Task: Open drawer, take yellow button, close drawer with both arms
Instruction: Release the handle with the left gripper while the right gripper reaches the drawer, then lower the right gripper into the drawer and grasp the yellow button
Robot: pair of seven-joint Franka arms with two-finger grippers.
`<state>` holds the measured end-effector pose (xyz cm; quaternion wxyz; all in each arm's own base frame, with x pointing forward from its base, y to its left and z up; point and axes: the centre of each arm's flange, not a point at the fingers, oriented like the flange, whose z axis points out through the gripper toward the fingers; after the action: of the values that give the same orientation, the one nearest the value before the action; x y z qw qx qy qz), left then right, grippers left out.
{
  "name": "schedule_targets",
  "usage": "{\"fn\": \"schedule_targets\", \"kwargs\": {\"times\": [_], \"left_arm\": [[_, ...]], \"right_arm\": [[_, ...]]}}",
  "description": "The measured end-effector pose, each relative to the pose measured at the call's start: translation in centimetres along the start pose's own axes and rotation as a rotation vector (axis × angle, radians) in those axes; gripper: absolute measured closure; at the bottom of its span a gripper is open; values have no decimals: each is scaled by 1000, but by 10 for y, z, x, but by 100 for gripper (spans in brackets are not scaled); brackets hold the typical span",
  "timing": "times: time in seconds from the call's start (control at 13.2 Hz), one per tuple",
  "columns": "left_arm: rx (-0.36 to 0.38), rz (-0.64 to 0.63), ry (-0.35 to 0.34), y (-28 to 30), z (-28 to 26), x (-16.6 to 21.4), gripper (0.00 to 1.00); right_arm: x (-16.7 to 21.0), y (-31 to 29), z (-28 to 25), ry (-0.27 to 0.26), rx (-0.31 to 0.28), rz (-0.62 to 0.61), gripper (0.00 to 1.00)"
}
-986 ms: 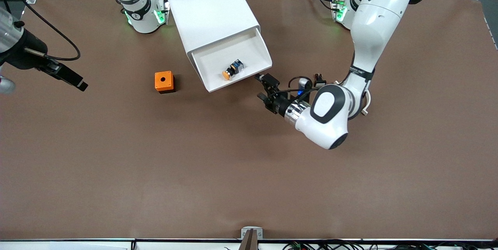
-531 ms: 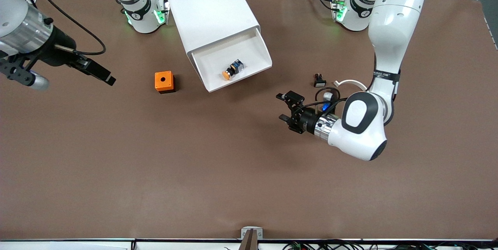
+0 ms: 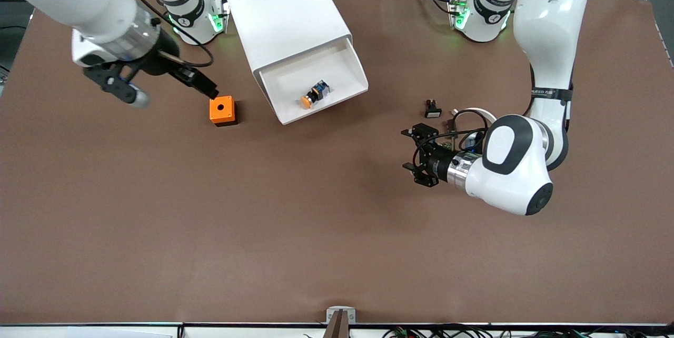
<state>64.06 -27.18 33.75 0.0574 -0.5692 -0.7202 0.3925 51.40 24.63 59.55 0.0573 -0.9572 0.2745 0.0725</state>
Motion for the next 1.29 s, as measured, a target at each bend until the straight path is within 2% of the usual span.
{"fn": "schedule_targets", "kwargs": {"times": [0.23,0.53,0.83,1.14,1.29], "left_arm": [[-49,199,150,-28,-21,-3,0],[-88,303,279,-36,-34,5,0],[-92,369,319,-41,-36,2,0],[-88,546,359,-33,-56,22,0],[-117,630,359,-29,-61,21,0]], "right_arm": [[-43,-50,63,-31,-70,73,0],[-101,-109,150,-19,-94,211,0],[-140,-123,198,3,-56,275,0],[-155,-123,220,9,-44,284,0],[-157,-120,228,10,-51,286,5]]}}
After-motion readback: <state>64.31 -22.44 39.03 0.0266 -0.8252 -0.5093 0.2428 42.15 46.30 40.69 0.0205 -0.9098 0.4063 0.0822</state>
